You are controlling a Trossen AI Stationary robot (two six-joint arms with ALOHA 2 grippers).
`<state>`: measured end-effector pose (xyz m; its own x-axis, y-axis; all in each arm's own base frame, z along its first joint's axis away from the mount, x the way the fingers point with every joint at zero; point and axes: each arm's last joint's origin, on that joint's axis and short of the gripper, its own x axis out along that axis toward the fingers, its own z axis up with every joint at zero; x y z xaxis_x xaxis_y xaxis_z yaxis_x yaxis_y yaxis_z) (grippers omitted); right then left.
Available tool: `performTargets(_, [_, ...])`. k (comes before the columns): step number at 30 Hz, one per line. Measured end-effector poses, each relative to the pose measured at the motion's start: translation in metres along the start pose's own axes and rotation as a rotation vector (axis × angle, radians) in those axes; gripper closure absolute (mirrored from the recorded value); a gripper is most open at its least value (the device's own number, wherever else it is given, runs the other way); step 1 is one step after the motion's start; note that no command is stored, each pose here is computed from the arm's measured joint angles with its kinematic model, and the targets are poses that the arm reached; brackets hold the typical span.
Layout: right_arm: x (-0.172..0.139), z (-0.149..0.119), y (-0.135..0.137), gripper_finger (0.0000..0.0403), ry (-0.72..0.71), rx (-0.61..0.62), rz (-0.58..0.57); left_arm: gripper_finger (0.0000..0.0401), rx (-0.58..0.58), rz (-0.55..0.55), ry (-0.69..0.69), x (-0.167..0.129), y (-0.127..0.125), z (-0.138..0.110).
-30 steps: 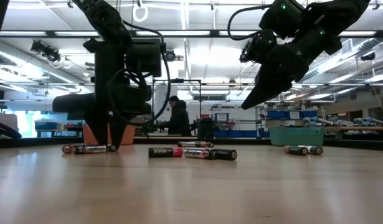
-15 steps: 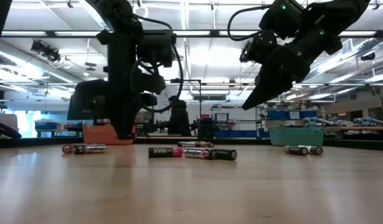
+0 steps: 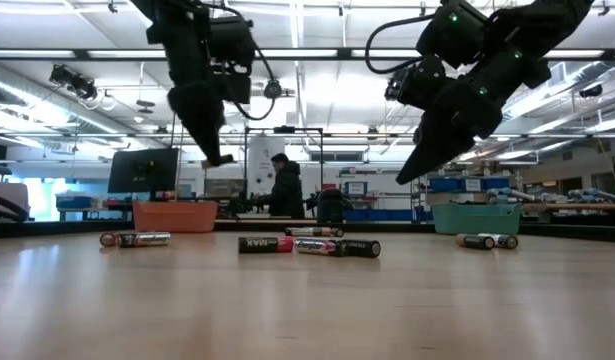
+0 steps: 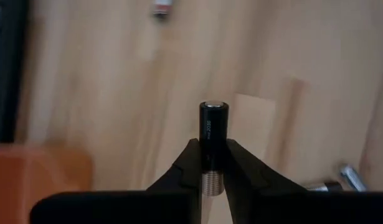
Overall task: Sort batteries
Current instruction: Put the black-orange battery into the orange bin
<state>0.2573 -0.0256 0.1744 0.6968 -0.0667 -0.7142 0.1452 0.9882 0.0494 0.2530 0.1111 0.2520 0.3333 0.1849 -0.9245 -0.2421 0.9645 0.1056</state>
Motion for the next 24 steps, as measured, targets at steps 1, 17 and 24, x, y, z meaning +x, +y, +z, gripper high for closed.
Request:
performTargets(1, [0.0,0.0,-0.001,0.0394,-0.002,0.006,-0.003,0.0357,-0.043,0.011,-0.008,-0.004,0.006,-0.002])
performTargets(17, [-0.006,0.005,-0.062,0.0394,-0.063,0.103,-0.169,0.0357,-0.462,0.134,-0.019,-0.019,0.077,-0.031])
performTargets(24, [-0.009,0.005,-0.077,0.0394,-0.108,0.279,-0.121,0.0357,-0.542,0.139,-0.099,-0.02,0.08,-0.025])
